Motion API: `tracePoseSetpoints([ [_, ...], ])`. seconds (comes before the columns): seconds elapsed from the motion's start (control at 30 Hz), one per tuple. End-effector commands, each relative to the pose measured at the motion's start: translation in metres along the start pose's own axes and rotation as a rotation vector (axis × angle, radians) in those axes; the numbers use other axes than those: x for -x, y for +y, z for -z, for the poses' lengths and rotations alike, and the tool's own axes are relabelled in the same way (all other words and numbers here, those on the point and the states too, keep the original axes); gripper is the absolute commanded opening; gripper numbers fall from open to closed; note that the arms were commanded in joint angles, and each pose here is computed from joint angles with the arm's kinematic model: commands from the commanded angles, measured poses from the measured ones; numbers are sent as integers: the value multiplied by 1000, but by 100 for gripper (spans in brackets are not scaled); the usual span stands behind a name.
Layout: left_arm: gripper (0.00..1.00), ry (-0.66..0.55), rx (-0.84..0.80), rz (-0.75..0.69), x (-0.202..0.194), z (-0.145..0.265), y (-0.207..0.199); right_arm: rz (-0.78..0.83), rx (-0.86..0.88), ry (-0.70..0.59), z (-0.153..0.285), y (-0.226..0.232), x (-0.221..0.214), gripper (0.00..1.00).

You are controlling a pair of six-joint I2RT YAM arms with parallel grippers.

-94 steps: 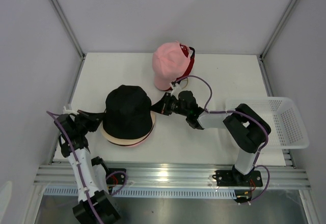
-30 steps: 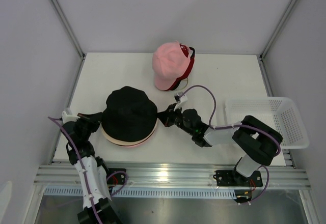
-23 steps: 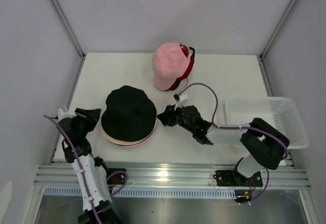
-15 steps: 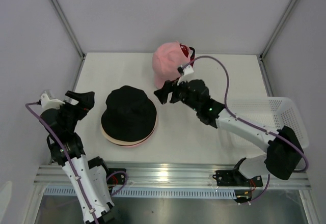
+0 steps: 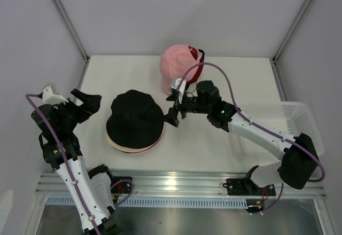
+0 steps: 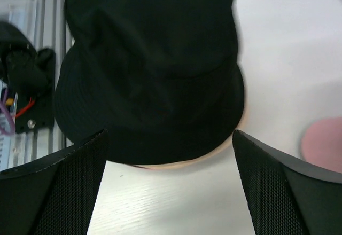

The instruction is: Stack the hats

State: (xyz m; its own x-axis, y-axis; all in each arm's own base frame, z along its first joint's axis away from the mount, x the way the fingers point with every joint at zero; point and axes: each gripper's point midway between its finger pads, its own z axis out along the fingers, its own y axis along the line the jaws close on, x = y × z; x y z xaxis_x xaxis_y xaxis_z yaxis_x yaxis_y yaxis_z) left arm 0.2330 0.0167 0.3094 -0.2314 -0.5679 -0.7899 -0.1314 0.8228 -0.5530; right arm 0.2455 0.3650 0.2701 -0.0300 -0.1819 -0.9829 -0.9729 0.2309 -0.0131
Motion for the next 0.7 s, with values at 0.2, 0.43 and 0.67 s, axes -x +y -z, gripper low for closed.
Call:
tracePoseSetpoints([
  [0.2,99,24,-22,-6,2,-3,-4,-18,-80,112,-72,13,-41,99],
  [0.43,99,52,-40,5,-4,-9,-4,-94,-143,50,-112,3,-36,100],
  [0.67,99,50,-22,5,1,-10,-3,-181,-266,33,-142,-10,-31,100],
])
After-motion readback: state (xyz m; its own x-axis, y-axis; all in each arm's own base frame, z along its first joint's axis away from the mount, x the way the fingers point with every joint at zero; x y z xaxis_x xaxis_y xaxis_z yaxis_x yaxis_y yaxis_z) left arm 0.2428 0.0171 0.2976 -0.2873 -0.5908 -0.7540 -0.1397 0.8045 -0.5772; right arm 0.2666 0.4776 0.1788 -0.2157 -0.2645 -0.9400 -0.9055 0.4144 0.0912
